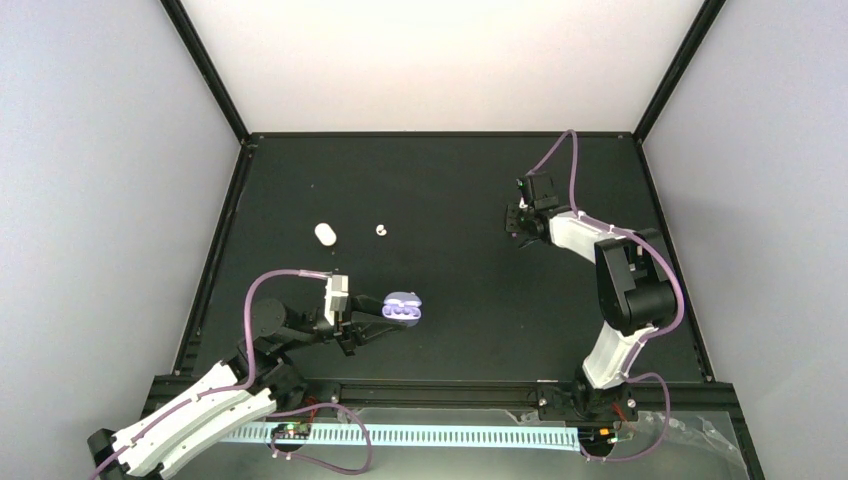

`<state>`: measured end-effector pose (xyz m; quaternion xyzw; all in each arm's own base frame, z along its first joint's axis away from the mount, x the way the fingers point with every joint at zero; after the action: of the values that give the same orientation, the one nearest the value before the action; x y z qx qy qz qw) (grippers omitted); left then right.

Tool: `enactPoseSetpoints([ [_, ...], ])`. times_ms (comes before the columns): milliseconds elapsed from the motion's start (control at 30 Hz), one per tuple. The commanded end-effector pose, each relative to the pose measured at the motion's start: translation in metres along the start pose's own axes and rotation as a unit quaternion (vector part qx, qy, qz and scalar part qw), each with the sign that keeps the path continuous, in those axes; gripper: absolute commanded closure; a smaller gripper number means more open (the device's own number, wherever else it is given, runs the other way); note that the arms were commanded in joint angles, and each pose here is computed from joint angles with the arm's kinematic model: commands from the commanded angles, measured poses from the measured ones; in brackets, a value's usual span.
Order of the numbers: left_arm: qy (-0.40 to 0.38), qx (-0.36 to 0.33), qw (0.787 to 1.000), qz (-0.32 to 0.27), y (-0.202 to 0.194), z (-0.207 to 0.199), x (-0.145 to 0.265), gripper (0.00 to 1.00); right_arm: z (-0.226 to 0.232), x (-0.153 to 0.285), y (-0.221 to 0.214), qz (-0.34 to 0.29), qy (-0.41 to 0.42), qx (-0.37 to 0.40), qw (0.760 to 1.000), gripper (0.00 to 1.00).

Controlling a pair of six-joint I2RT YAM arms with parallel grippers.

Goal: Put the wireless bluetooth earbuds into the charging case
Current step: Pick up the earbud from the center of the board.

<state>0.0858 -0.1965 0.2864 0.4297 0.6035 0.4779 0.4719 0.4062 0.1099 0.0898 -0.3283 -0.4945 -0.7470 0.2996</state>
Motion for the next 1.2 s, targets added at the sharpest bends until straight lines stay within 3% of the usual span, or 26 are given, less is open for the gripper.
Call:
enactPoseSetpoints([
  [0, 0.002, -0.009, 1.0, -0.002, 0.002, 0.0, -0.001, 0.98, 0.002, -0.004, 0.004, 0.003, 0.001, 0.005, 1.0, 0.75],
  [1167, -0.002, -0.006, 1.0, -0.009, 0.003, -0.001, 0.001, 0.98, 0.005, -0.01, 0.0, 0.025, 0.008, 0.013, 1.0, 0.99],
])
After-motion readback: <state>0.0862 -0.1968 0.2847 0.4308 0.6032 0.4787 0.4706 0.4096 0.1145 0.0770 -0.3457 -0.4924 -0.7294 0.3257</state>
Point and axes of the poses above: each gripper's point midway between its finger pads, its own x axis back along the fingers, its own z axis along the line the jaws close on, y = z × x, the point moved 4 cm from there along x, back along the fingers, and after that the axes turned 13 degrees about -x, right-handed, at the moved point
